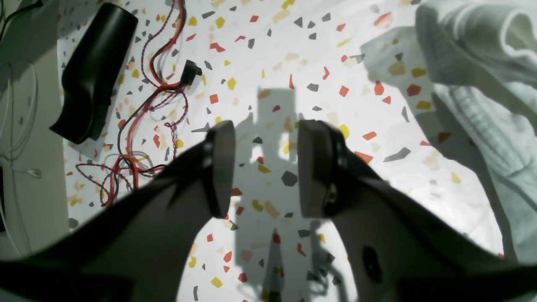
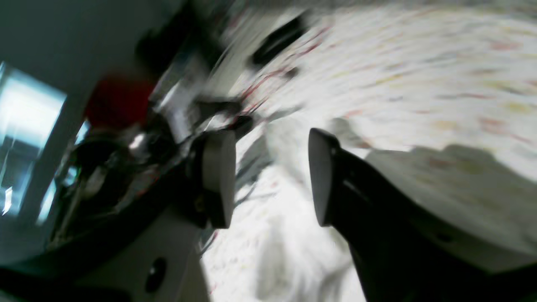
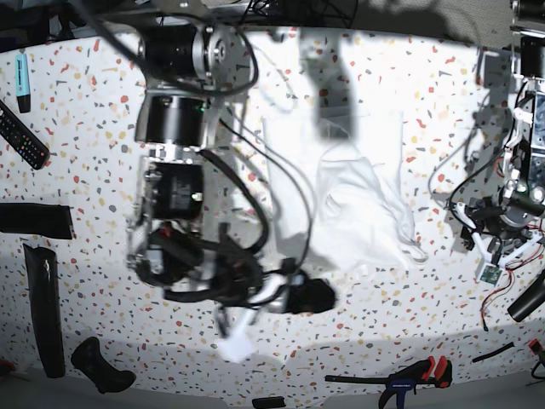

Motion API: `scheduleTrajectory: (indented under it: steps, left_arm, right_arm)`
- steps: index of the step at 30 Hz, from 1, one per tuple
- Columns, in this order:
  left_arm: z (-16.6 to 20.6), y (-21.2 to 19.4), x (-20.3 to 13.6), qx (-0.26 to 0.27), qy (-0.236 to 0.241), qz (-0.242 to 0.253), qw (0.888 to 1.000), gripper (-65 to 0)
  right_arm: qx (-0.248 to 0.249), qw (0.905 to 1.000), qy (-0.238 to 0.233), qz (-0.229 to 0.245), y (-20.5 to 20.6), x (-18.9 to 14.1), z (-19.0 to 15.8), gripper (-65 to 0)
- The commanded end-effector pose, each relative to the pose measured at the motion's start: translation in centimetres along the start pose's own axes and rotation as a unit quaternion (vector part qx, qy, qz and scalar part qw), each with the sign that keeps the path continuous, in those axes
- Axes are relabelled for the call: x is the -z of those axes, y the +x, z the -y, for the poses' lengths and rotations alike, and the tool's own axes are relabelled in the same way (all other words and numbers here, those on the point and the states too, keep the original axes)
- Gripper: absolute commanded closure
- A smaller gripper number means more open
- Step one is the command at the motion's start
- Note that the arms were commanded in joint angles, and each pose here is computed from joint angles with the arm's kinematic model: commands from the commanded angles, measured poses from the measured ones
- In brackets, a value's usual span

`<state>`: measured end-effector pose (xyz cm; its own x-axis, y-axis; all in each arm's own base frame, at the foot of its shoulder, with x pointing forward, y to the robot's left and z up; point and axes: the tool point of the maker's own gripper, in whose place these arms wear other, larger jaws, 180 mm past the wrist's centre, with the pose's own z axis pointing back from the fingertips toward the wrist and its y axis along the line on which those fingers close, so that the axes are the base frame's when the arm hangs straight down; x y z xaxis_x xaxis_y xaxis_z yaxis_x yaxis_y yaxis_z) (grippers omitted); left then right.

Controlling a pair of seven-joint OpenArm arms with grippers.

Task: Fold the T-shirt properly
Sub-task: 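Lift the strip end with the right gripper and fold it over the stack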

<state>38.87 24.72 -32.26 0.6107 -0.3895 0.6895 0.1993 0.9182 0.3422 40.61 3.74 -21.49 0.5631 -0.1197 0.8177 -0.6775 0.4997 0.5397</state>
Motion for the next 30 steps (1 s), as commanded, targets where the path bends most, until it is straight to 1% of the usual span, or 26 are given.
scheduleTrajectory:
  steps: [1,3,6,9,11,14,16,19,21,24,26,28,30]
  left_arm:
    - [-1.3,2.1,-0.5,0.003,0.016,0.031,0.999,-24.1]
    - [-1.3,2.3,-0.5,0.003,0.016,0.036,0.999,-24.1]
    - [-1.3,2.5,-0.5,0.003,0.016,0.042,0.999,-24.1]
    - [-1.3,2.4,-0.5,0.003,0.016,0.041,0.999,-24.1]
    - [-1.3,2.4,-0.5,0.003,0.016,0.041,0.999,-24.1]
    - [-1.3,2.4,-0.5,0.003,0.016,0.041,0.999,-24.1]
    - [-1.3,2.4,-0.5,0.003,0.016,0.041,0.999,-24.1]
    - [-1.3,2.4,-0.5,0.003,0.016,0.041,0.999,-24.1]
    - [-1.3,2.4,-0.5,0.003,0.016,0.041,0.999,-24.1]
    - [-1.3,2.4,-0.5,0.003,0.016,0.041,0.999,-24.1]
    - [-1.3,2.3,-0.5,0.003,0.016,0.038,0.999,-24.1]
    - [-1.3,2.2,-0.5,0.003,0.016,0.035,0.999,-24.1]
    - [-1.4,2.1,-0.5,0.003,0.016,0.031,0.999,-24.1]
  right_arm:
    - [-0.008,0.9996,0.01,0.024,1.5,-0.1,-0.7,-28.0]
    - [0.009,0.9998,0.007,0.017,-0.1,-0.3,-0.3,-28.0]
    - [0.018,0.9994,0.015,-0.025,-3.8,0.7,-1.2,-28.0]
    - [0.0,0.9965,0.013,-0.083,-7.5,2.2,-2.3,-28.0]
    - [-0.015,0.9942,0.018,-0.105,-9.2,3.2,-3.3,-28.0]
    - [-0.03,0.9887,0.051,-0.137,-11.7,4.5,-6.0,-28.0]
    - [-0.043,0.9829,0.079,-0.161,-13.2,5.4,-8.1,-28.0]
    - [-0.075,0.9703,0.121,-0.196,-15.4,6.5,-11.5,-28.0]
    - [-0.091,0.9616,0.155,-0.208,-16.5,7.0,-13.9,-28.0]
    - [-0.097,0.9465,0.211,-0.224,-18.1,7.2,-17.5,-28.0]
    - [-0.104,0.9373,0.234,-0.236,-19.0,7.1,-19.0,-28.0]
    - [-0.11,0.9329,0.241,-0.244,-19.5,7.0,-19.5,-28.0]
    - [-0.112,0.9329,0.24,-0.244,-19.4,7.1,-19.5,-28.0]
